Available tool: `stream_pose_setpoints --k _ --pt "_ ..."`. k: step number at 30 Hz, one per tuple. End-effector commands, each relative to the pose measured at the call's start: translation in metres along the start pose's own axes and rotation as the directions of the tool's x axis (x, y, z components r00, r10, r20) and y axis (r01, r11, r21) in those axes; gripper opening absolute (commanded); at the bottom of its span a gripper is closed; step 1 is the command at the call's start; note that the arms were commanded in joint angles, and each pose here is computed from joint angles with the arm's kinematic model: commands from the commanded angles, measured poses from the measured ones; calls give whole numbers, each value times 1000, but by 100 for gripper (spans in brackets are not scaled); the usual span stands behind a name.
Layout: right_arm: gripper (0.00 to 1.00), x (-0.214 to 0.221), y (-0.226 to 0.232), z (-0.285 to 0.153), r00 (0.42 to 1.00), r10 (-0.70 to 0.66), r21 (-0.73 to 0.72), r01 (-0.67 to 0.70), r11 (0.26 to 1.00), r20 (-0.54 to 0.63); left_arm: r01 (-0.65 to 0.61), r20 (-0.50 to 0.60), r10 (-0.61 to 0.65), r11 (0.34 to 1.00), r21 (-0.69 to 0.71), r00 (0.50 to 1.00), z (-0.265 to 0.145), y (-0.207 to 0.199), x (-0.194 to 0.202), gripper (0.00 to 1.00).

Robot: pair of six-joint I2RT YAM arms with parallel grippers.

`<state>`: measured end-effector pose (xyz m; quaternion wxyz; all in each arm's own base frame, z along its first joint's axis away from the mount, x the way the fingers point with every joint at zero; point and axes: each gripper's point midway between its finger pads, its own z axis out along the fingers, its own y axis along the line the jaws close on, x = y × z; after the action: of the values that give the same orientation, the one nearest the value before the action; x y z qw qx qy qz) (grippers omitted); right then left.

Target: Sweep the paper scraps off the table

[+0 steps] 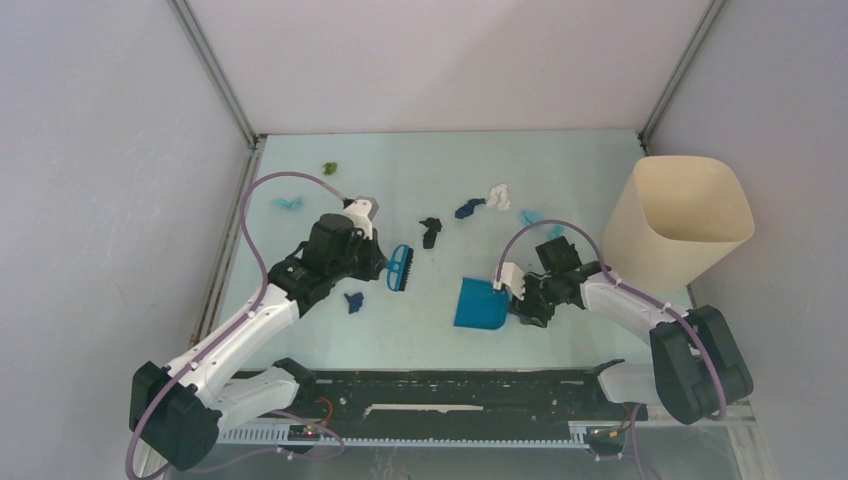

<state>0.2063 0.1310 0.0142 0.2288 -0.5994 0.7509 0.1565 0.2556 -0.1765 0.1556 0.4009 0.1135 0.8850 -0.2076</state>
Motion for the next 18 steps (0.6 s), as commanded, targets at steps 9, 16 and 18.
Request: stream_pose_setpoints --k 9,16,18 --pt "17 -22 8 -37 1000 15 10 -15 1000 27 20 61 -24 998 60 998 -2 -13 -19 0" --pt "0 -49 0 -92 963 197 94 -217 972 182 134 117 -148 984 120 982 -2 -31 -51 0" --pt "0 -60 -19 -120 922 271 156 -321 934 275 213 155 -238 964 161 959 -1 -40 -64 0"
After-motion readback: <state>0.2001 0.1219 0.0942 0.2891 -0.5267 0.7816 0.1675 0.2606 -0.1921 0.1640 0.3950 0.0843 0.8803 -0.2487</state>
